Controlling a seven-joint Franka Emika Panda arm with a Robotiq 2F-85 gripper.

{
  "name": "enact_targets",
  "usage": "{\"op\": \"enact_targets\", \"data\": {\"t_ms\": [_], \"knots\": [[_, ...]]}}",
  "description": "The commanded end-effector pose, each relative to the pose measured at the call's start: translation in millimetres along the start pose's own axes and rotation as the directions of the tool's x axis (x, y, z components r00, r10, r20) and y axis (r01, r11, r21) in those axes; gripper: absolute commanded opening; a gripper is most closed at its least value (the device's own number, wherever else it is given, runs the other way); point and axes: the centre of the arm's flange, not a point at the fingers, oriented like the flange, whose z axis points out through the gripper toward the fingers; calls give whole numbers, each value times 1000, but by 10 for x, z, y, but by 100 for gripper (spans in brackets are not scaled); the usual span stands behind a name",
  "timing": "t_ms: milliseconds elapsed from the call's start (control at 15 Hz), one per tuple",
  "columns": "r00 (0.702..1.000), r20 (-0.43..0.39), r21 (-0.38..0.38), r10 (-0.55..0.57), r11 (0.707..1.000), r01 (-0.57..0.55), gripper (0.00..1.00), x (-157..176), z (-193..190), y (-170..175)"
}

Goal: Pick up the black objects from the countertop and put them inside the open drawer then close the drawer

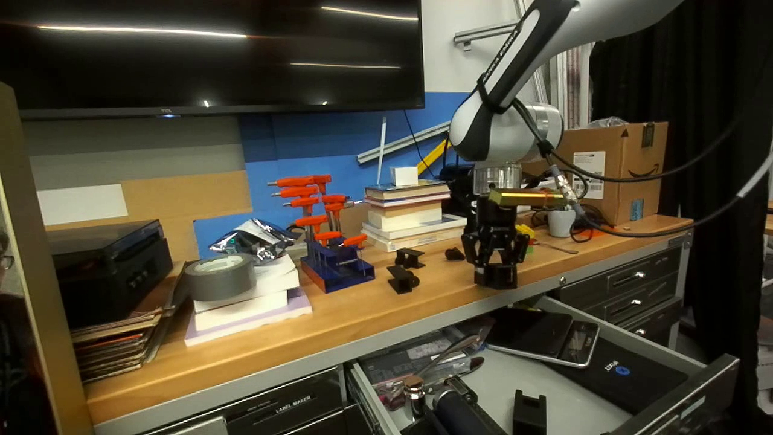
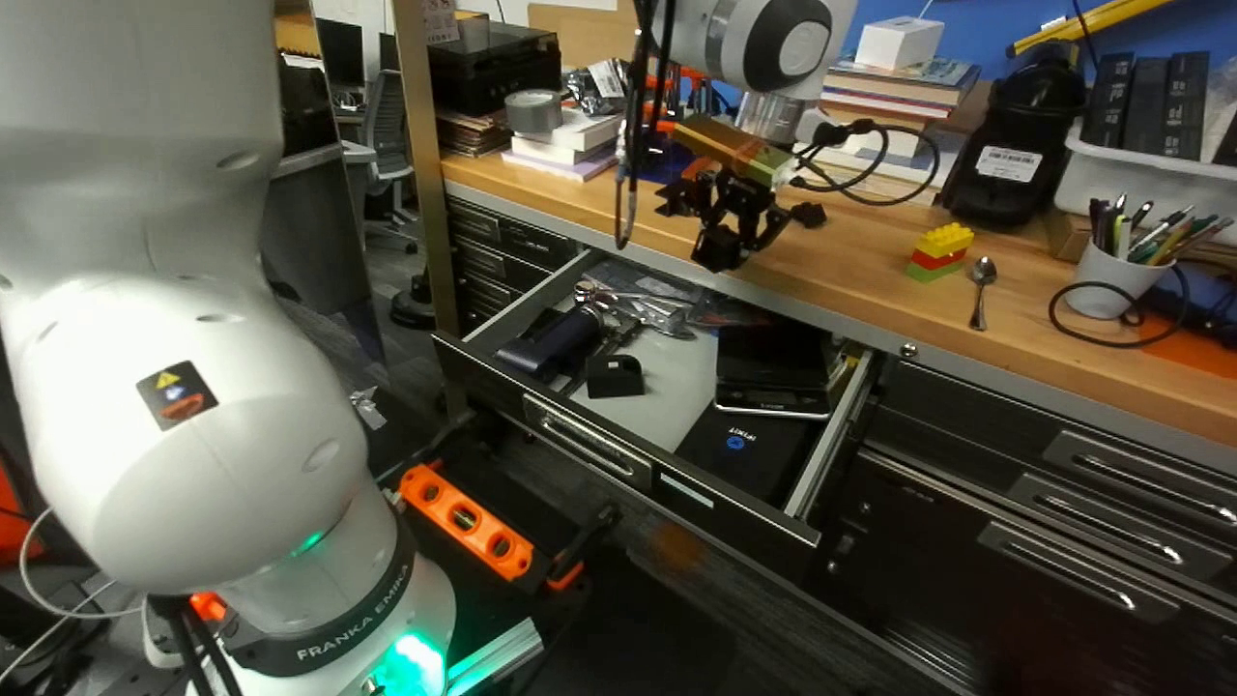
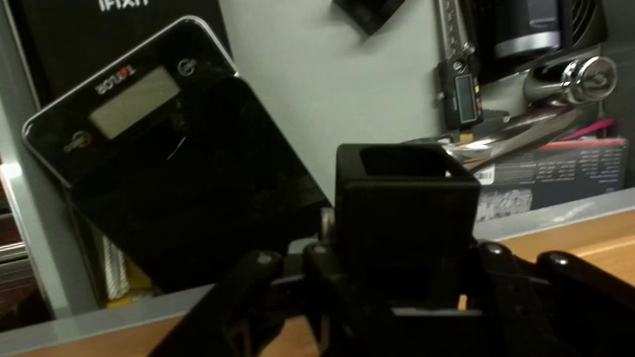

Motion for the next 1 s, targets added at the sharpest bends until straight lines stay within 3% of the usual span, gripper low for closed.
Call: {"op": "enact_targets", "data": {"t_ms": [0, 267, 533, 933], "knots": [[998, -60, 14, 16, 1000, -15, 28, -710, 91, -371], [992, -121, 34, 38, 999, -34, 28, -1069, 453, -591], [986, -143, 44, 82, 996, -77, 28, -1233, 951, -586], [987, -130, 94, 96, 992, -84, 28, -1090, 1378, -524]]}}
